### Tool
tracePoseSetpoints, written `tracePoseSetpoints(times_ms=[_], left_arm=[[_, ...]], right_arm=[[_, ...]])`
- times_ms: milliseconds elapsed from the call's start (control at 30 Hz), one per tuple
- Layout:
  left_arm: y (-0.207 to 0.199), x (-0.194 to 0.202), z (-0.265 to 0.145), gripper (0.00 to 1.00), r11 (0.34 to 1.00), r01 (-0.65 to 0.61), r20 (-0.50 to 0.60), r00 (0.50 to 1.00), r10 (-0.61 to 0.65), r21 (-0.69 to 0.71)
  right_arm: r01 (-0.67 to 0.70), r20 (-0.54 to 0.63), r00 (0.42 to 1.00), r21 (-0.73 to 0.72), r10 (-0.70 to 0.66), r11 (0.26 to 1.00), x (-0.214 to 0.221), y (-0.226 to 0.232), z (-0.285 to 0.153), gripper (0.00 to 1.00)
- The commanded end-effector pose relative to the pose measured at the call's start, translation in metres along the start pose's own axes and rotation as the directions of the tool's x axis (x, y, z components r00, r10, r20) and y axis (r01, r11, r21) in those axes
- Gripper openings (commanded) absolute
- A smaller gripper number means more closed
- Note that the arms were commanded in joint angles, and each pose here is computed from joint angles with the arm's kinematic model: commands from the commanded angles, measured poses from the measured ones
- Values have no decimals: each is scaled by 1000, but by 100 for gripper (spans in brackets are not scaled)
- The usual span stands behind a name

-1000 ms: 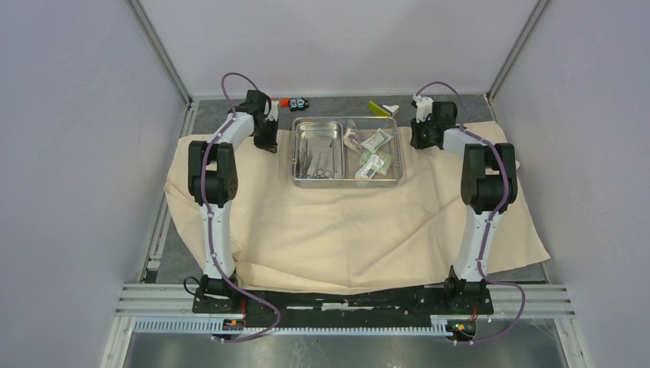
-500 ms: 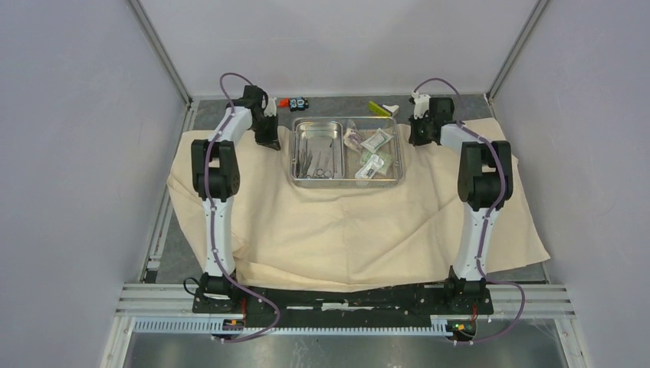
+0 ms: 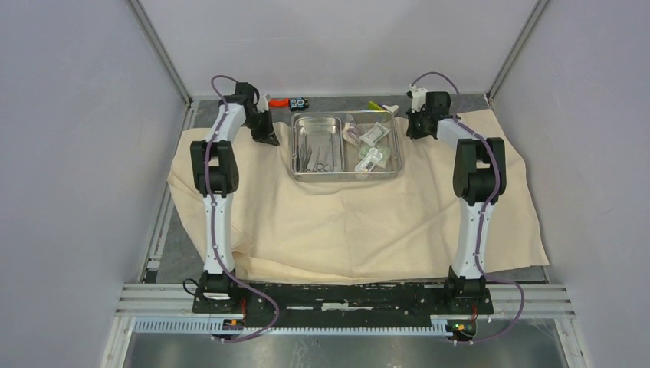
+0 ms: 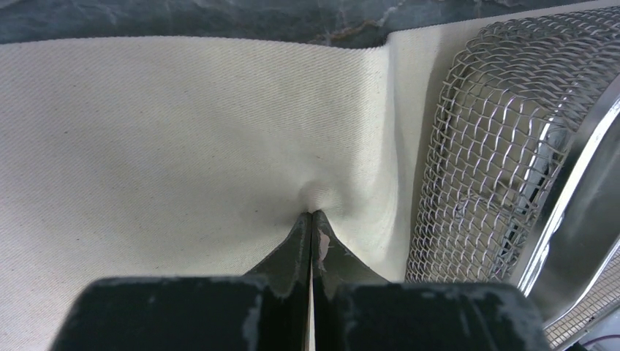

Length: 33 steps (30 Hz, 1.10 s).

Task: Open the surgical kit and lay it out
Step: Smooth out the surgical kit at the center of the board.

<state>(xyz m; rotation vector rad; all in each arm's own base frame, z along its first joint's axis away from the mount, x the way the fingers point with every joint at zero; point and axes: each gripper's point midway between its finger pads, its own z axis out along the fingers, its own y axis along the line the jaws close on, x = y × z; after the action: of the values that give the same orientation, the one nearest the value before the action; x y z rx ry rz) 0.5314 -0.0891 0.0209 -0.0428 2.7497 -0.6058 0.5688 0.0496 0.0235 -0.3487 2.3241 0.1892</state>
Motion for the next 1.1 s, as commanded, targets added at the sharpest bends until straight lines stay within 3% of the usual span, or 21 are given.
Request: tracePoseSetpoints(times_ms=[0, 400, 1067], left_arm=[[54, -16, 14, 2, 992, 69, 55, 996, -63, -106], [74, -48, 15, 2, 986, 87, 137, 988, -67, -141], [73, -53, 16, 2, 988, 88, 155, 985, -68, -125]], right_arm=[[-25, -8, 1000, 30, 25, 999, 4, -5, 12, 0], [-95, -26, 995, -2, 95, 995, 19, 11, 14, 0], [-7, -17, 1000, 86, 9, 996, -4, -10, 22, 0]])
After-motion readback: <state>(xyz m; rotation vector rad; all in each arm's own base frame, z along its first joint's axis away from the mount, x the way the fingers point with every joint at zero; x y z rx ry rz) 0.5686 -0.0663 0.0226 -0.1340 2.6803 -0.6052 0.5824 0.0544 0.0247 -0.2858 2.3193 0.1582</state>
